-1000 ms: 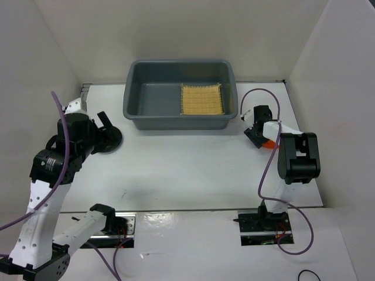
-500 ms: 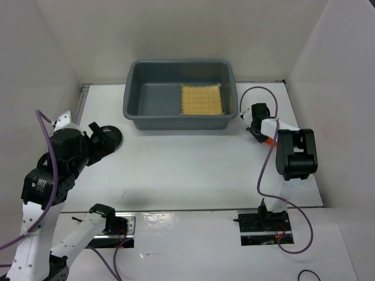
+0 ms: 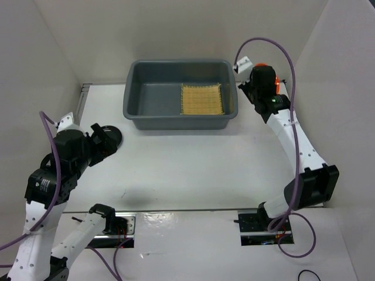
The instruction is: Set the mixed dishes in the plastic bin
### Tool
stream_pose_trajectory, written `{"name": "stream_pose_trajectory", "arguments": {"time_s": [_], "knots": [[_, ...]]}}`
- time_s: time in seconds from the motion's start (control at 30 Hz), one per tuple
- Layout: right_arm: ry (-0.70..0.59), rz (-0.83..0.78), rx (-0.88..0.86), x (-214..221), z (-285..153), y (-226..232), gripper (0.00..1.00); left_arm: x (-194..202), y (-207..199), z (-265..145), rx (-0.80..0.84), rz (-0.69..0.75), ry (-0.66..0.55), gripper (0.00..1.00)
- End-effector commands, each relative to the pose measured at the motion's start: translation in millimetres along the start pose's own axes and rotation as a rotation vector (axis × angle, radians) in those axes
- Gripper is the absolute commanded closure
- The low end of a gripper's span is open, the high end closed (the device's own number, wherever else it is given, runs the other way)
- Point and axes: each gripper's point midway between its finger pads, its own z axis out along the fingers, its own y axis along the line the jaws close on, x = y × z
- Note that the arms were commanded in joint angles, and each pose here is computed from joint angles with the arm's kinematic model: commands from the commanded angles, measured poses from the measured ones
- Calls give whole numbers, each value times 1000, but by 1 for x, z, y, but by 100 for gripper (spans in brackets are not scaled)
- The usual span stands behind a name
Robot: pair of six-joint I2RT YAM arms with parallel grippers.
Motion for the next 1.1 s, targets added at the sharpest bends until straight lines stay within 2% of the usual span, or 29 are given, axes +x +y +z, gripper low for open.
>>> {"name": "stream_pose_trajectory", "arguments": {"time_s": [0.0,0.07,0.1,0.13,0.2,0.33,0.43,0.5,0.53,0.57,0.67,0.7,0.73,0.77,0.8,0.83,0.87,0.9,1.07], "knots": [[-213,35,54,-80,-46,-12,100,-13,-11,4,37,23,-37,0],[-308,7,14,-118,-58,2,100,-18,-15,8,31,36,-30,0],[-348,-38,-28,-137,-63,24,100,-17,-15,10,26,48,-23,0],[-339,-65,-77,-145,-46,48,100,-19,-17,13,21,50,-16,0],[-376,-120,-135,-171,-44,81,100,-22,-20,14,16,63,-10,0],[-341,-172,-203,-185,24,137,100,-14,-28,26,15,47,65,0],[-278,-200,-236,-180,60,161,100,-2,-34,28,24,7,142,0],[-231,-205,-264,-175,91,178,100,-1,-29,22,15,-32,138,0],[-249,-188,-255,-187,92,175,100,1,-27,20,15,-41,137,0],[-206,-192,-284,-172,115,190,100,2,-22,18,1,-40,127,0],[-184,-184,-299,-174,128,193,100,18,-3,13,-59,-50,153,0],[-146,-200,-330,-160,146,211,100,22,2,14,-84,-61,162,0],[-158,-196,-324,-170,141,204,100,29,6,15,-105,-66,185,0],[-96,-203,-346,-146,167,222,100,30,9,15,-113,-82,182,0],[-79,-209,-354,-141,173,228,100,33,10,17,-122,-100,189,0],[-140,-186,-324,-164,152,206,100,38,12,20,-135,-110,202,0],[-92,-221,-289,-145,176,215,100,40,10,22,-128,-125,207,0],[-49,-252,-311,-132,181,223,100,42,4,25,-106,-154,215,0],[-6,-221,-371,-108,190,225,100,59,-11,38,-46,-232,284,0]]}}
